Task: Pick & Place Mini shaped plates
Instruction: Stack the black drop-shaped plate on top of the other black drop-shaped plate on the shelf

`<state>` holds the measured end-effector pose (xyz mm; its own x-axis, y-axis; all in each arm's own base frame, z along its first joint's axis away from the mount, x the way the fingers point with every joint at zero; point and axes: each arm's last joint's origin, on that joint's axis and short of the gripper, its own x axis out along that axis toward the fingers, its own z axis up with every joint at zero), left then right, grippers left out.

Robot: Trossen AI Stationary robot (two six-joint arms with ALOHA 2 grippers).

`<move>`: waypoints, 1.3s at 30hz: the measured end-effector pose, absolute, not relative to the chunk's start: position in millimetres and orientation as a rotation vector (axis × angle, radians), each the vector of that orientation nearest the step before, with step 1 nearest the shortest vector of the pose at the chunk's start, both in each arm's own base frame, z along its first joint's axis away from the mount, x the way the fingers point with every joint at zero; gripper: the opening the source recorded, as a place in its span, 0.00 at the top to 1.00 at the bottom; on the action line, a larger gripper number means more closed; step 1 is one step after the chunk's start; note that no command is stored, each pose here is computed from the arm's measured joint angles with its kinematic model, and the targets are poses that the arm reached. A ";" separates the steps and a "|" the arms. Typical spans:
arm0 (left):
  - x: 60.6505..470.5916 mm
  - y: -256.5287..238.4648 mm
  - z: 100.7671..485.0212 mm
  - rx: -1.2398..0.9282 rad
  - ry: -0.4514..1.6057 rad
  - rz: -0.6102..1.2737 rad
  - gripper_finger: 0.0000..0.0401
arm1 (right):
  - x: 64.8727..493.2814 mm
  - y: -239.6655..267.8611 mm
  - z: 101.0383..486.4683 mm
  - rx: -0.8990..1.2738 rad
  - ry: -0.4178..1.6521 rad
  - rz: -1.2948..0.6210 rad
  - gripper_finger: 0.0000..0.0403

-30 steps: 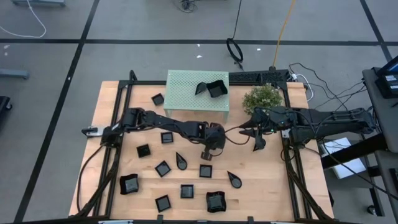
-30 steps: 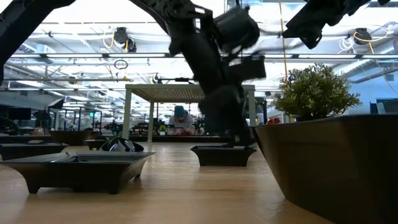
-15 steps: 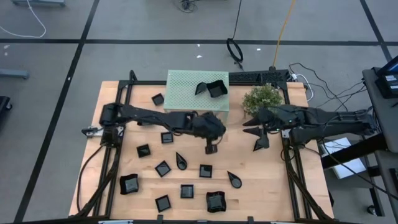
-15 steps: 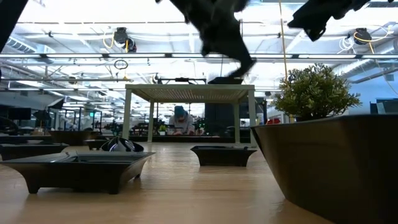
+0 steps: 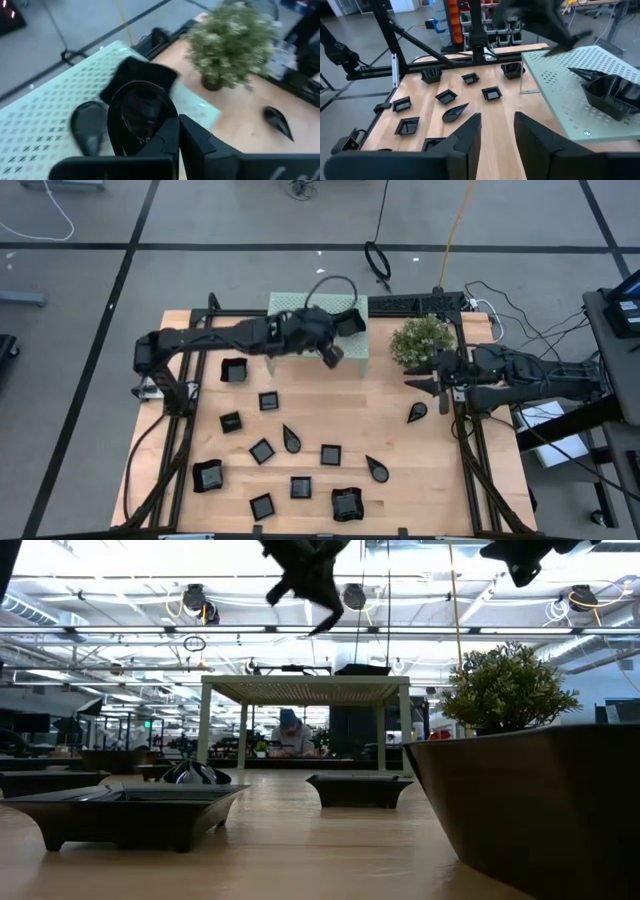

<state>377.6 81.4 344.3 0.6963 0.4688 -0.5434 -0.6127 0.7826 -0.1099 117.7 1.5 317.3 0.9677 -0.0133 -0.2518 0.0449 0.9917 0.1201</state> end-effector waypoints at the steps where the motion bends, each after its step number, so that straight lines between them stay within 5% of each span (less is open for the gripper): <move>1: 378.2 88.7 342.4 -0.318 0.516 0.618 0.99 | 117.2 1.5 317.4 0.126 0.251 -0.029 0.74; 18: 365.2 150.6 323.7 -0.412 0.598 0.681 0.99 | 115.5 -0.7 313.1 0.113 0.293 -0.105 0.74; 39: 363.9 155.4 323.5 -0.398 0.608 0.639 0.97 | 82.5 -1.3 324.0 0.085 0.155 -0.093 0.74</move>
